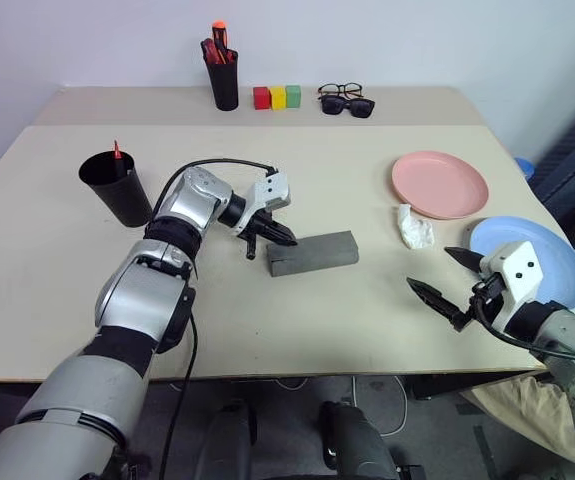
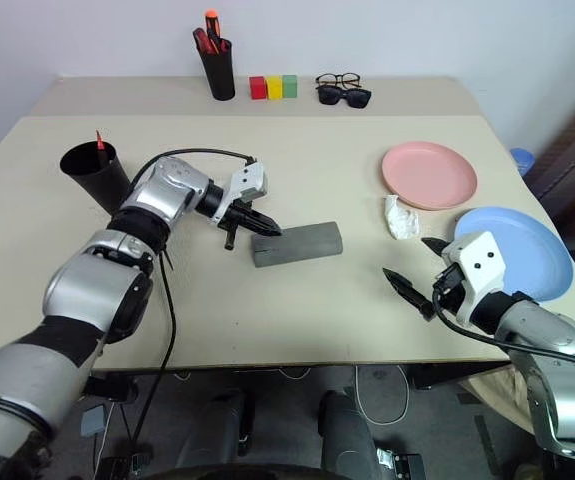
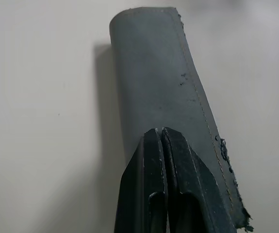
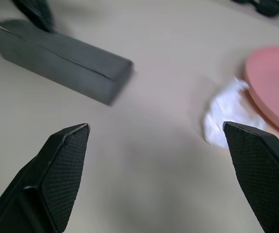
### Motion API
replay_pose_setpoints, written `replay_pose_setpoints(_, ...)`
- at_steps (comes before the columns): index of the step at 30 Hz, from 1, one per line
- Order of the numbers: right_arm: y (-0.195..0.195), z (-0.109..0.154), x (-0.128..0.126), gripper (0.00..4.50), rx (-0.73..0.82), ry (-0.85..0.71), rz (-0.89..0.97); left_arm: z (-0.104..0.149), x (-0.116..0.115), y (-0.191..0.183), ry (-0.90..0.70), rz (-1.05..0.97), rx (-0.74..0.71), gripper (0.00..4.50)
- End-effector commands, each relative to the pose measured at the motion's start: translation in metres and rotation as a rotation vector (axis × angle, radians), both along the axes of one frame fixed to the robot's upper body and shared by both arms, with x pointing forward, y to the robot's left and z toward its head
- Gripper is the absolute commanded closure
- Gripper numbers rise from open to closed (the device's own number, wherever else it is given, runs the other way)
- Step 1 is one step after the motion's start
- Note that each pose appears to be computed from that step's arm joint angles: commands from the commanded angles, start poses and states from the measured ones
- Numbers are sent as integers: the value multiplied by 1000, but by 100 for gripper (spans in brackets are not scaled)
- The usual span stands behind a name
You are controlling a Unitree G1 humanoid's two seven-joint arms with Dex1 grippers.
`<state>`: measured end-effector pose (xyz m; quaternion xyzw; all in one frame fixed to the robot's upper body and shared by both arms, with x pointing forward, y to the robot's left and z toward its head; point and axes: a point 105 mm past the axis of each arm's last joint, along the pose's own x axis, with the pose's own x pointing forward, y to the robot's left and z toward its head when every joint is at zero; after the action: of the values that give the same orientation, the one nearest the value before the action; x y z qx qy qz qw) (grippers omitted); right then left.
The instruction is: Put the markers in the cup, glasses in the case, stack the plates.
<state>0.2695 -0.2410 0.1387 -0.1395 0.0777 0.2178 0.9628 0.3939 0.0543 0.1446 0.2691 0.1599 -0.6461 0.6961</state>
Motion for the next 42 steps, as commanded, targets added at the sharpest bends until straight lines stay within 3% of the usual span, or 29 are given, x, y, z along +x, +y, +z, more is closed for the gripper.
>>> replay_pose_setpoints(1,-26,3,4,0,-15,-22,-133,39,-6,-22,-115,-56,-267,444)
replay_pose_setpoints(4,-50,-5,9,0,-18,-6,-239,59,-45,-41,-165,-226,-348,444)
replay_pose_setpoints(7,-64,-15,17,0,-46,8,-292,63,-61,-64,-108,-216,-371,366)
replay_pose_setpoints(14,-75,-34,34,0,-55,41,-312,59,-57,-85,-98,-73,-365,16)
replay_pose_setpoints(15,-76,-37,37,0,-61,43,-314,58,-58,-86,-93,-70,-359,4)
replay_pose_setpoints(19,-77,-45,44,0,-61,61,-317,53,-69,-89,-58,-92,-330,4)
replay_pose_setpoints(22,-77,-48,48,86,-35,73,-319,55,-74,-88,-48,-102,-326,0)
replay_pose_setpoints(29,-77,-47,51,431,-32,73,-323,53,-73,-87,-55,-85,-320,0)
replay_pose_setpoints(30,-77,-48,51,447,-33,74,-323,53,-73,-87,-56,-85,-320,0)
replay_pose_setpoints(36,-77,-46,50,447,-78,64,-340,52,-77,-87,-44,-94,-324,0)
replay_pose_setpoints(38,-76,-37,50,447,-93,28,-345,53,-77,-87,-39,-90,-332,0)
replay_pose_setpoints(42,-66,6,63,447,-169,-115,-318,54,-77,-83,-32,-73,-342,0)
